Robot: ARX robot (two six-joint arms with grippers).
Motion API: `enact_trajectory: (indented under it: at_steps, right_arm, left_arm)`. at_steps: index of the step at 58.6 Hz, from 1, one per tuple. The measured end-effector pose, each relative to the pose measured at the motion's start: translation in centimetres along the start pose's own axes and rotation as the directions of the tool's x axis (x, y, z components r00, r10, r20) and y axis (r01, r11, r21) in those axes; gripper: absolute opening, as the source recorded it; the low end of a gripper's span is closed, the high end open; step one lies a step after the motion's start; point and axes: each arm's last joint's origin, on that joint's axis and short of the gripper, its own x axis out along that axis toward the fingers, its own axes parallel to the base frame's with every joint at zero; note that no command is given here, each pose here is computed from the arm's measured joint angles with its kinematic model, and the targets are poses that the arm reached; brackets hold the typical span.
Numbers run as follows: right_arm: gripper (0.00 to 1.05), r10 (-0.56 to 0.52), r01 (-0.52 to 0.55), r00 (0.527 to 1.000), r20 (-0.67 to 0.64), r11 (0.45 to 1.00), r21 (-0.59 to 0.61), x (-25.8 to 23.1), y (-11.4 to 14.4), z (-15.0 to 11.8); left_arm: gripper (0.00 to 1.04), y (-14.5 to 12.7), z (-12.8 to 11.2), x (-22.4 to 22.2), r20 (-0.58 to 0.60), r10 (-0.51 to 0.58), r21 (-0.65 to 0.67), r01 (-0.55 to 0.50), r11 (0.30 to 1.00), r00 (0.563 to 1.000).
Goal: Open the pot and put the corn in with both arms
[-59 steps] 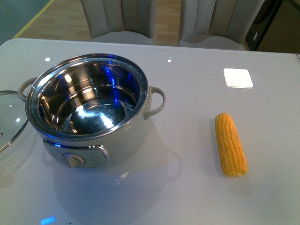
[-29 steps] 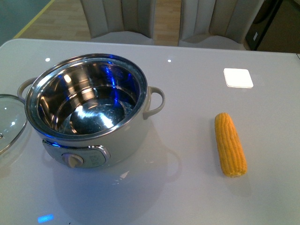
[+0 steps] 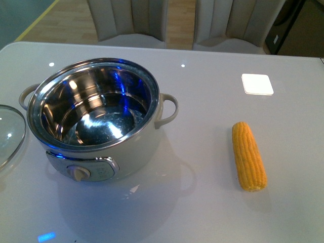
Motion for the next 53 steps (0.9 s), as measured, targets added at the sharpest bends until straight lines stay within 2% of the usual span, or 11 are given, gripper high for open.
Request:
enact_trajectory:
  at_steps: [12,17,31,43,53]
  right_arm:
    - [0.96,0.0,0.0,1.0,0.0,1.0,0.0,0.0,0.0,0.0]
    - [0.96,0.0,0.0,1.0,0.0,1.0,0.0,0.0,0.0,0.0]
    - [0.96,0.0,0.0,1.0,0.0,1.0,0.0,0.0,0.0,0.0]
    - [0.96,0.0,0.0,1.0,0.0,1.0,0.0,0.0,0.0,0.0]
    - [0.96,0.0,0.0,1.0,0.0,1.0,0.0,0.0,0.0,0.0]
  left_arm:
    - [0.83,-0.1,-0.4,-0.4,-0.016,-0.006,-0.02,0.006,1.0,1.0]
    - [0.99,-0.1,-0.6,-0.7,-0.028,-0.009,-0.025,0.008,1.0,1.0]
    - [0.98,0.3,1.1,-1.8,-0.001,0.008,-0.039,-0.008,0.999,1.0]
    - [0.98,0.8,4.8,-3.2,0.09,0.021,-0.038,-0.017,0.999,0.996]
    - [0.98,0.9,7.9,-6.4,0.157,-0.001,-0.053,0.01,0.999,0.988]
